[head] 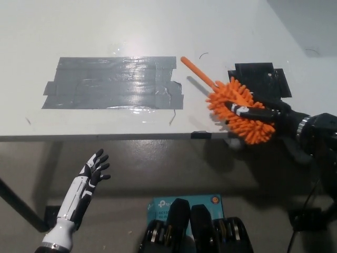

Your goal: An orange duster is kept infront of the robot in the middle of the table and the robot extends its right arm to grab the duster, picks it up and hands it to a person

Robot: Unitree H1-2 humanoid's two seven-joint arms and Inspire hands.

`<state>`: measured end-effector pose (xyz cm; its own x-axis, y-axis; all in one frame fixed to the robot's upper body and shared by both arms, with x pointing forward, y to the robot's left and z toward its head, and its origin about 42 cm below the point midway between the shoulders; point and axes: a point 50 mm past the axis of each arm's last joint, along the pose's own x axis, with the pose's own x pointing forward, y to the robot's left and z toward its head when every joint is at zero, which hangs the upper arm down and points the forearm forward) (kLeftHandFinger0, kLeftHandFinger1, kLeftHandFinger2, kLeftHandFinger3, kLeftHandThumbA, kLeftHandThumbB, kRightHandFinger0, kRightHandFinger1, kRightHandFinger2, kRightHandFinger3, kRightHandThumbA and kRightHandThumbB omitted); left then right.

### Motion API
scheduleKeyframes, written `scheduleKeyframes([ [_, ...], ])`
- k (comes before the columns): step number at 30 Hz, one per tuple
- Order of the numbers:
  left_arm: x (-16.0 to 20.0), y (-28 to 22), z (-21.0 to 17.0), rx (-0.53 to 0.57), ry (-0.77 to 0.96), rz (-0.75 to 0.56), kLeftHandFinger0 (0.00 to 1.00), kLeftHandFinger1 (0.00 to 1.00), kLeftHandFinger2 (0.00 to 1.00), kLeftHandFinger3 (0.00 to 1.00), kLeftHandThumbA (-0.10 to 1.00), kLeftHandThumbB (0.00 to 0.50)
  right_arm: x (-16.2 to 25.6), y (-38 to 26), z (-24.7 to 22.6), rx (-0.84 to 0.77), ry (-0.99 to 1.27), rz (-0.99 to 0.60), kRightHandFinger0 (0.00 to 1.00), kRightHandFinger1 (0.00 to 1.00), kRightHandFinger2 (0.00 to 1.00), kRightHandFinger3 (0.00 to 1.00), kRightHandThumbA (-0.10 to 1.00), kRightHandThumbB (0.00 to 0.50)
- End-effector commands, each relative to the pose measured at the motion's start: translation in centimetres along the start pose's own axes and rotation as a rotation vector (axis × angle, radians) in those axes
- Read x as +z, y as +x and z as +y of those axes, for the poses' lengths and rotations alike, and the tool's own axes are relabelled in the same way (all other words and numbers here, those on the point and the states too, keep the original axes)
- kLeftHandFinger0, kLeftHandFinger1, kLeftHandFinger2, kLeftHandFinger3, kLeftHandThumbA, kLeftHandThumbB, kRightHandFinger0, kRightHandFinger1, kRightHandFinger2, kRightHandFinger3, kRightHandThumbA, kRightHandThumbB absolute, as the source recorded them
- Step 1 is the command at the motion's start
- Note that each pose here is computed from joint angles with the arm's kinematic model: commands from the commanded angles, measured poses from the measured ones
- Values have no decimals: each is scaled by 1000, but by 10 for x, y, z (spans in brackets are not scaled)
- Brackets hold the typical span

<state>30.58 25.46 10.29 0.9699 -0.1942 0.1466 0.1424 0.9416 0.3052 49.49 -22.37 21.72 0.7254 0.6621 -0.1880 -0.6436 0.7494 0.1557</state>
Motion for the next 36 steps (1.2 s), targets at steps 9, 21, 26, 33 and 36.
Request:
scheduleKeyframes([
  [9,16,11,13,8,11,-82,823,909,980,1000,975,131,41,8,45,197,284,-313,0,253,708,1000,-100,115],
  [21,14,7,11,7,21,-71,823,906,975,1000,972,116,21,6,58,191,363,-323,0,291,705,884,-100,129],
  [26,13,7,12,7,22,-75,824,905,976,1000,975,110,18,4,61,193,391,-332,0,259,698,904,-100,130],
  [33,13,6,12,8,20,-74,818,901,973,1000,967,112,17,1,61,183,400,-335,0,250,692,901,-100,146],
  [36,12,6,12,8,25,-75,818,899,971,1000,966,110,16,0,61,185,408,-334,0,263,703,918,-100,131],
])
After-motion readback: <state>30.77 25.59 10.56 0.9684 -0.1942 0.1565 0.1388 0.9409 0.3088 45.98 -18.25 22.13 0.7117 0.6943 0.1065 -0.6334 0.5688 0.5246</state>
